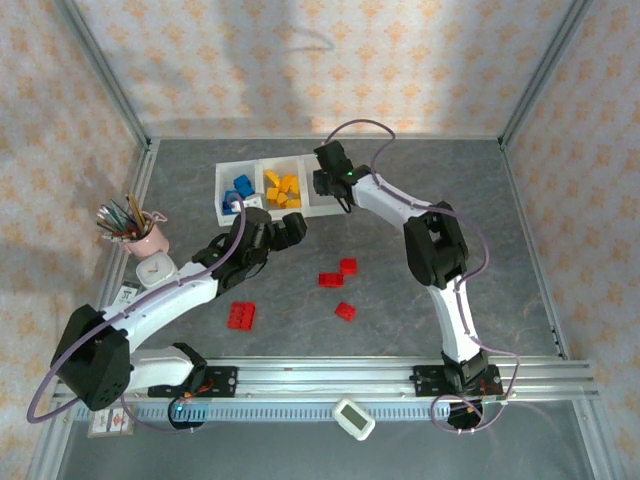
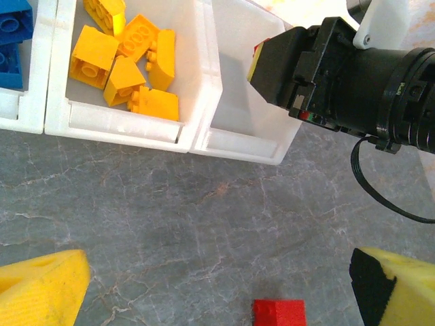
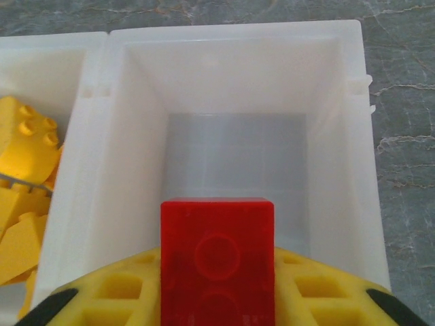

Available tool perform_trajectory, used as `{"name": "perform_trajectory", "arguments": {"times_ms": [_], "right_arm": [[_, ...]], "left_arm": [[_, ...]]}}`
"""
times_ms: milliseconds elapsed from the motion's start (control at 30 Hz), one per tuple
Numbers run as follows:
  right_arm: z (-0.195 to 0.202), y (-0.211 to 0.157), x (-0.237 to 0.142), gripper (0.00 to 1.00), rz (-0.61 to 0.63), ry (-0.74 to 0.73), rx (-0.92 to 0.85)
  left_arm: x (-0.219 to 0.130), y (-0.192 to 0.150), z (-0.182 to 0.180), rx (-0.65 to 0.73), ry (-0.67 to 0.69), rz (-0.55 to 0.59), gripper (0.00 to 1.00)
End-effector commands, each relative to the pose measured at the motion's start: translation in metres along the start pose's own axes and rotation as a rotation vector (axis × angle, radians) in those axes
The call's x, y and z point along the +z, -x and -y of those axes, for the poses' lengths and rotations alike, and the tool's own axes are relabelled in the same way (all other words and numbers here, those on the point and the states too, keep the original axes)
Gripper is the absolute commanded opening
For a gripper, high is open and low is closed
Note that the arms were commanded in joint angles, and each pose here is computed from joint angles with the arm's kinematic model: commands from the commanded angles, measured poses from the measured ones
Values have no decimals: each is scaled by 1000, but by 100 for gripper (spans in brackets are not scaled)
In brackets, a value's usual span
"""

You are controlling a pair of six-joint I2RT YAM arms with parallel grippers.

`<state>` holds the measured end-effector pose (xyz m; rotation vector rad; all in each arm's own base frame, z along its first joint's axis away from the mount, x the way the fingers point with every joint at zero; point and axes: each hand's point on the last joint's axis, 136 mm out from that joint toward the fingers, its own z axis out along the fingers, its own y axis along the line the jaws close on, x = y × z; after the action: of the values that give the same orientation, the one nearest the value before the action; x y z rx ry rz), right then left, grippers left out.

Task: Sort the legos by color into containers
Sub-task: Place the lego in the container, then pick up the lego from the center of the table.

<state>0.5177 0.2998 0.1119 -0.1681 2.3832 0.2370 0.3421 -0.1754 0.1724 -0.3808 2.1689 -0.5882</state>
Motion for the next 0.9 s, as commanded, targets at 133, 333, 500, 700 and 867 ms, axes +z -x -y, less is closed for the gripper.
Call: {"name": "perform_trajectory", "arguments": {"times_ms": [133,333,500,700,867], "right_arm": [[-2,26,-27,43,53,5,-21],[2,30,-54,50,84,16,-5],[8,14,-80,56,72,33,29],[28,-38,-99,64,9,25,96],[42,-90,-107,72,-53,-17,109]], "left_arm": [[1,20,9,14,-7,48,99],[-3,17,14,20,-40,31,99],[-11,6,19,24,-88,0,99],[-22,-12,17,21,-128,-25,99],[-27,-32,9,16,-140,-56,99]]}}
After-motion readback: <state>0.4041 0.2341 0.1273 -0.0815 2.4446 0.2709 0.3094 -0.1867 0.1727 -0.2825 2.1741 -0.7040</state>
